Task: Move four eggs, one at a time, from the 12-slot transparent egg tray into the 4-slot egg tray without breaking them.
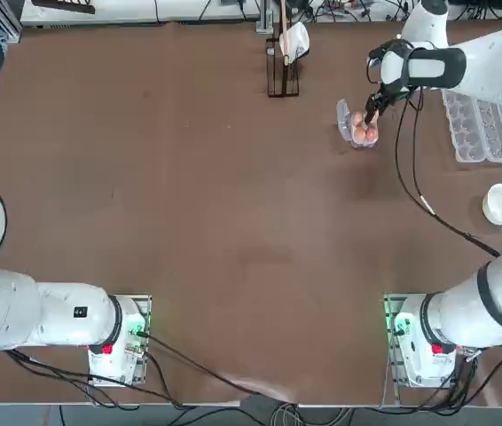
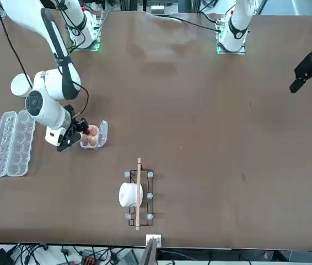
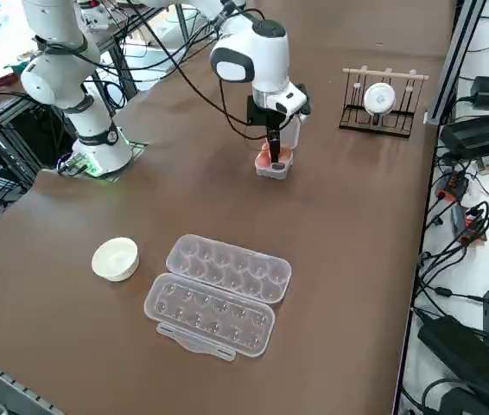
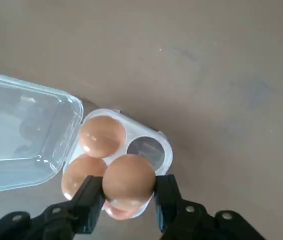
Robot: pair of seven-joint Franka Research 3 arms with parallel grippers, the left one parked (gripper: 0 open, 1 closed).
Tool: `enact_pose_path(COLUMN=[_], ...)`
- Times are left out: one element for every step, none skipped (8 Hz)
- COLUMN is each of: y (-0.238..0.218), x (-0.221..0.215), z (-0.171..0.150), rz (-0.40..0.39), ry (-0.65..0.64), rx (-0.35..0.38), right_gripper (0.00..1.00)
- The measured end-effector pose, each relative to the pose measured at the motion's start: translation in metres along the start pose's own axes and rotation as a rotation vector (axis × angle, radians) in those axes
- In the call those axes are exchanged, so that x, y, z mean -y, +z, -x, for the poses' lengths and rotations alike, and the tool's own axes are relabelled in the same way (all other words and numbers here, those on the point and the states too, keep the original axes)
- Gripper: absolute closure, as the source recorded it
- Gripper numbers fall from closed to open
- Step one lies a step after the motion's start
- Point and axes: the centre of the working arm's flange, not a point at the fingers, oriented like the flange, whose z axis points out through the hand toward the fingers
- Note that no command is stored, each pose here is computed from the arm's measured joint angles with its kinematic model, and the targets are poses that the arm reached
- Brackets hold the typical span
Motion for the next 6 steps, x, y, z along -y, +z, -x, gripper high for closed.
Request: enact_pose_path(y=[0.0008, 0.0021, 0.0039, 0.0055, 0.0059, 0.0054], x=[-0.0006, -0.0013, -0.0019, -0.0022, -0.0022, -0.0023], z=[0.0005, 0.0008, 0.0012, 0.0015, 0.0014, 0.001], rz=[0.0, -0.001, -0.001, -0.002, -0.002, -0.002], ry=[0.001, 0.002, 0.004, 0.004, 0.004, 0.004], rx=[0.002, 0.004, 0.007, 0.009, 0.009, 0.007], right_gripper=[0.42, 0.42, 0.4, 0.25, 0.08, 0.0])
